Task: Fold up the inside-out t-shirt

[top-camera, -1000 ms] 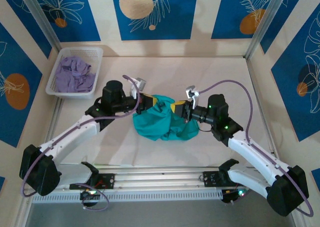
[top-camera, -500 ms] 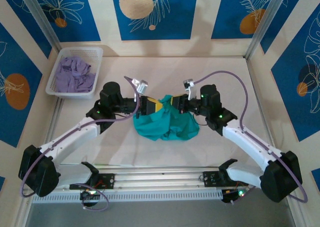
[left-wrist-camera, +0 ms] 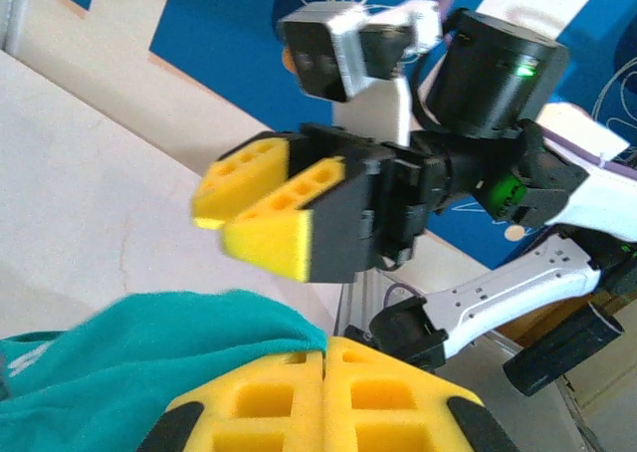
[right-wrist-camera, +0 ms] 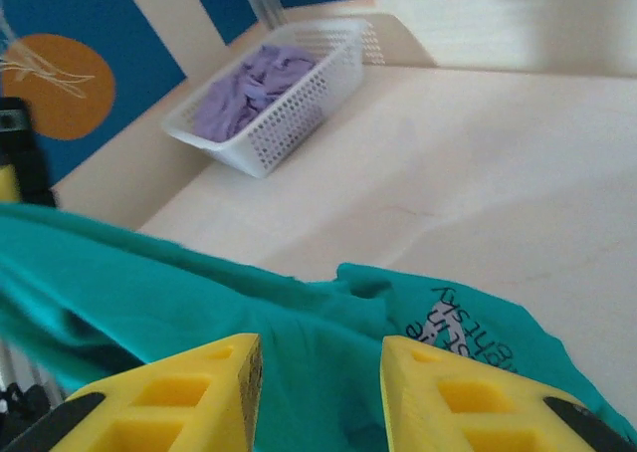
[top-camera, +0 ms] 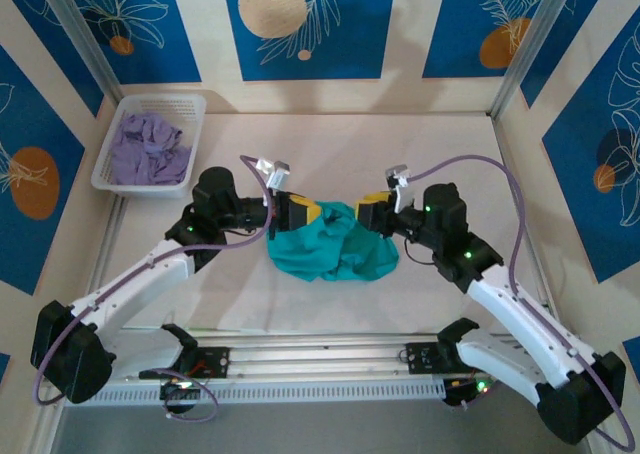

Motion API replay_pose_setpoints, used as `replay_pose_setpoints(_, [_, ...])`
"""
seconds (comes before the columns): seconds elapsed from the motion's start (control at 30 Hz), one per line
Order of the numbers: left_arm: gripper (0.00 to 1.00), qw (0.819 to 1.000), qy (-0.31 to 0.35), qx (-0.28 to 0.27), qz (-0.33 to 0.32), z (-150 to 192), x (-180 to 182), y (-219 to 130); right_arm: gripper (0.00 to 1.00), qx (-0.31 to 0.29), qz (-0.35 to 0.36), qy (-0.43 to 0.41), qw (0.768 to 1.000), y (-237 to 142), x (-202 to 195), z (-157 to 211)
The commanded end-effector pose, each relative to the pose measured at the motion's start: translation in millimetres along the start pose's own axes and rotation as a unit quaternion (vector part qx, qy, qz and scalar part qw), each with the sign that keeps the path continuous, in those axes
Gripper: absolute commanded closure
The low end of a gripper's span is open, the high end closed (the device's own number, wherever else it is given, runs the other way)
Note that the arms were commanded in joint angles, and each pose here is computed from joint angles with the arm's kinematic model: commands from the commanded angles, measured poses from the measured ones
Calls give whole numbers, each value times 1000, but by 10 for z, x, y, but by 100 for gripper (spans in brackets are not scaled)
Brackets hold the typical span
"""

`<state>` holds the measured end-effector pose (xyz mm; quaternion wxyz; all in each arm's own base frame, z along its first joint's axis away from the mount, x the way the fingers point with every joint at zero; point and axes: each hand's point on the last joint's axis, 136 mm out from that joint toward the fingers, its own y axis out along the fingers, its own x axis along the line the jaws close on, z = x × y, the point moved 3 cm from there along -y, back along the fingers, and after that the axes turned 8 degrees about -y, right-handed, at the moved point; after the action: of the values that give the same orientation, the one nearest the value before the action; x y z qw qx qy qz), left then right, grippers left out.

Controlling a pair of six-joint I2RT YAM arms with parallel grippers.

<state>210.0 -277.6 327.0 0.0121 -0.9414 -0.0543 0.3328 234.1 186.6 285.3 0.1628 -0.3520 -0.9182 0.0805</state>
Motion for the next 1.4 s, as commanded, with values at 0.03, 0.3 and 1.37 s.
replay_pose_setpoints(0.03, [100, 1000, 14, -4, -7, -2, 5, -8, 63, -1, -77, -11, 997, 35, 193, 94])
replay_pose_setpoints(0.3, [100, 1000, 12, -5, -12, -14, 19, -6, 66, -12, -107, -57, 993, 75, 413, 24])
replay_pose_setpoints(1.37, [100, 1000, 2, 1, -14, 17, 101, 45, 69, 46, -13, -102, 994, 305, 303, 163])
